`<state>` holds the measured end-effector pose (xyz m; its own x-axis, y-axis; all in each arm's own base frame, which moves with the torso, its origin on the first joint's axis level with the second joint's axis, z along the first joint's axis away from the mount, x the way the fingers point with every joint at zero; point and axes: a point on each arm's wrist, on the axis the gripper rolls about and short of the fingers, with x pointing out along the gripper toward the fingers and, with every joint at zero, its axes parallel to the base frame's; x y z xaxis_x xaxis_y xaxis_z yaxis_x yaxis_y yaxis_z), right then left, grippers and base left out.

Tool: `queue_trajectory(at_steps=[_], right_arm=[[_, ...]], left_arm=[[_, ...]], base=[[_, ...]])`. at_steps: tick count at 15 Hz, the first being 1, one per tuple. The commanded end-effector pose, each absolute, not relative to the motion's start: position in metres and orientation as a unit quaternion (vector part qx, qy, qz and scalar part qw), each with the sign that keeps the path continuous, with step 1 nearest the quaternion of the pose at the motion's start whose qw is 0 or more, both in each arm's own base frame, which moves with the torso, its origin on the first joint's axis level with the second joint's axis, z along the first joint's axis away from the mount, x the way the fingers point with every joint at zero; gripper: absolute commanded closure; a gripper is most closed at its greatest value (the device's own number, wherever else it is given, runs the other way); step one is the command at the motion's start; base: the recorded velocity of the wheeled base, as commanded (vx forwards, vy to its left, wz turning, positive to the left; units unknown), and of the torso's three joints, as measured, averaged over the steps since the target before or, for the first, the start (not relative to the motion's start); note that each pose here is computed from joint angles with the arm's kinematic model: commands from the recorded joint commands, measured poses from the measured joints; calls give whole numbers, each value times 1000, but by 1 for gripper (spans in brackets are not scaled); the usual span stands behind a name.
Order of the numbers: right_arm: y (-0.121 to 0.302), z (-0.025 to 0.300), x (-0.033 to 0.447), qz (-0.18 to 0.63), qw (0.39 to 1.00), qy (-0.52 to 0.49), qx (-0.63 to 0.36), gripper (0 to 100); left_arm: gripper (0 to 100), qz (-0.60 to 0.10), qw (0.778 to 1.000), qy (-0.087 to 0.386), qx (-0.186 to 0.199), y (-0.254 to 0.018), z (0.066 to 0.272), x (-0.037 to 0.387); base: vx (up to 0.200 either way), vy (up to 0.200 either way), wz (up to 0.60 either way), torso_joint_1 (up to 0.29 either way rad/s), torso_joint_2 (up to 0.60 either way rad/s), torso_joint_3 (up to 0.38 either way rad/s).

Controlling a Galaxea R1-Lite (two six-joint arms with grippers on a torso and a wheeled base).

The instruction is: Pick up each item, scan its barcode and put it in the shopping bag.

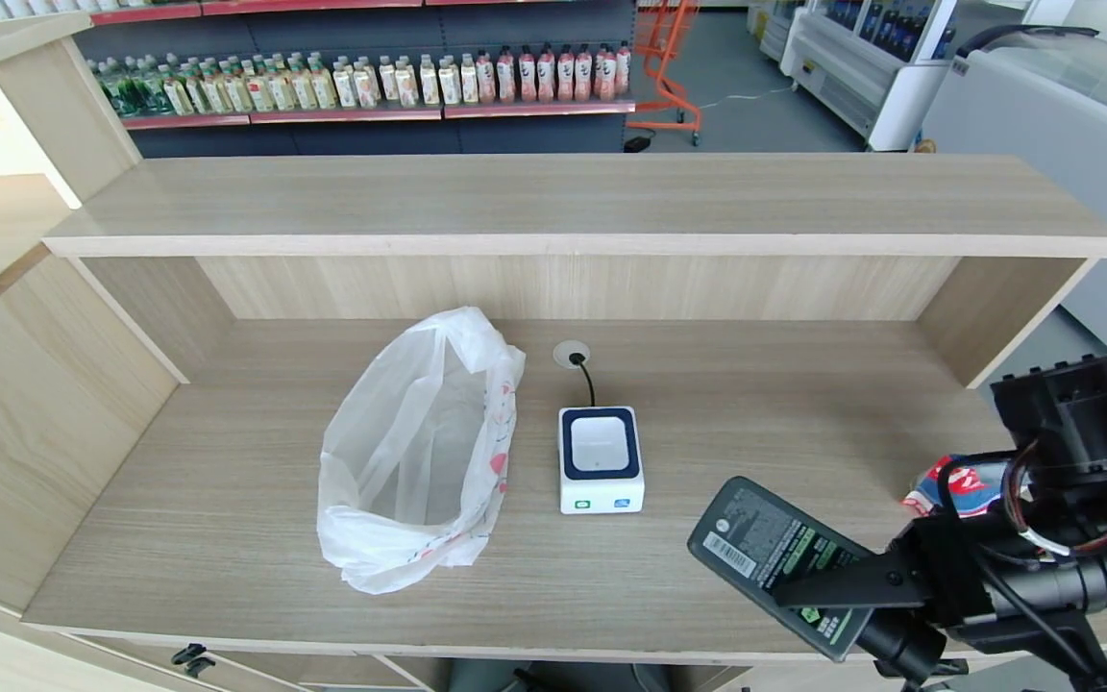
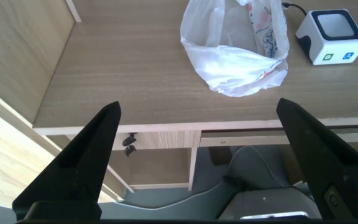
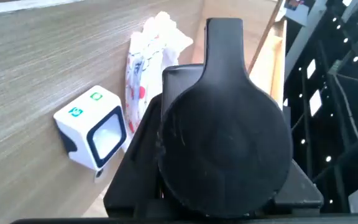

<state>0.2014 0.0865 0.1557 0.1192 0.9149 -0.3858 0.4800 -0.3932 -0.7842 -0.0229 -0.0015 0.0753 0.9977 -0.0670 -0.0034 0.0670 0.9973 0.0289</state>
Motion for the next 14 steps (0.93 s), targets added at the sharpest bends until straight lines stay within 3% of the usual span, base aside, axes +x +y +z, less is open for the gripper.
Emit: queue_trajectory(at_steps=[1,4,14], right_arm=[[96,153,209,430,214,-527,-701,100],[101,143,215,447,251,-591,-623,100],[110,156,210,428,241,-635,-596,100]], left_arm=[[0,-34,999,2,14,-1,75,-23],[0,-34,999,2,14,-1,75,-23],[0,-34,999,2,14,-1,75,-23]], base=[[0,0,0,0,0,0],[0,0,0,0,0,0],[0,0,0,0,0,0]])
